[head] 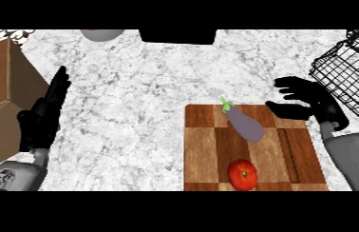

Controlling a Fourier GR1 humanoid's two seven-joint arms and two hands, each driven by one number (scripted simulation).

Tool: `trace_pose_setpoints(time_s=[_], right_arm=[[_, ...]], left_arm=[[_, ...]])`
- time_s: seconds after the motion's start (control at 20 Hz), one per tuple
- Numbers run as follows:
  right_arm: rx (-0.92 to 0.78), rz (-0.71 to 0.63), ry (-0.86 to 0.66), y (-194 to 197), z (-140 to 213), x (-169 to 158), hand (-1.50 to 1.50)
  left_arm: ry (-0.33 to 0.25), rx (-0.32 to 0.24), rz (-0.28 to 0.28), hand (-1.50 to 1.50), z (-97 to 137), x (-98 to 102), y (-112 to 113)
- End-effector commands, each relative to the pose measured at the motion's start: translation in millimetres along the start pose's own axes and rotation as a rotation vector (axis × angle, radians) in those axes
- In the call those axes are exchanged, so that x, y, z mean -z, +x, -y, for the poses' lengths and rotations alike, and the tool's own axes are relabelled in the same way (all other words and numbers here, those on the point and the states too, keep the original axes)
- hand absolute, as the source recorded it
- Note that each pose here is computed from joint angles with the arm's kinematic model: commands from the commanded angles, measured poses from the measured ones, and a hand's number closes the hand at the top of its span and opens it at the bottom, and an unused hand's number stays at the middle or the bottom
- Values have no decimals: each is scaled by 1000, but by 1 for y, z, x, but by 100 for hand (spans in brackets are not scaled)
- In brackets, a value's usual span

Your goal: Pick the eggplant from the cutting board and place it in the tiered basket

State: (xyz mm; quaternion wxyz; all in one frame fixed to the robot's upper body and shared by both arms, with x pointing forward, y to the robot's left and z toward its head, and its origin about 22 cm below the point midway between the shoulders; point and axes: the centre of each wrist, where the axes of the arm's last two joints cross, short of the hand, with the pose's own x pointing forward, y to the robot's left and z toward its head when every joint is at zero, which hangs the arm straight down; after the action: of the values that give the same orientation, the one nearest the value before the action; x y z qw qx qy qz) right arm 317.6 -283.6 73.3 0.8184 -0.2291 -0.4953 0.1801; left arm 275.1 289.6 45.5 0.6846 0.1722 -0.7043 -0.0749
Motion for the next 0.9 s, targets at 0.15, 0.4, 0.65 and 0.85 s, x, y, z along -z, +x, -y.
trace_pose_setpoints(time_s=[0.15, 0.4, 0.65, 0.85], right_arm=[[-361, -136, -10, 118, 12, -5, -150], [-632, -222, 244, 157, 0, -1, -150], [-781, -316, 396, 175, -23, 17, -150], [-825, -374, 427, 194, -48, 29, -150]], left_arm=[[-68, 80, -8, 0, -3, 8, -4], [-69, 78, 16, 0, 5, 11, -2], [-106, 60, 26, 0, 18, 9, 1], [-100, 77, 21, 0, 16, 13, 3]])
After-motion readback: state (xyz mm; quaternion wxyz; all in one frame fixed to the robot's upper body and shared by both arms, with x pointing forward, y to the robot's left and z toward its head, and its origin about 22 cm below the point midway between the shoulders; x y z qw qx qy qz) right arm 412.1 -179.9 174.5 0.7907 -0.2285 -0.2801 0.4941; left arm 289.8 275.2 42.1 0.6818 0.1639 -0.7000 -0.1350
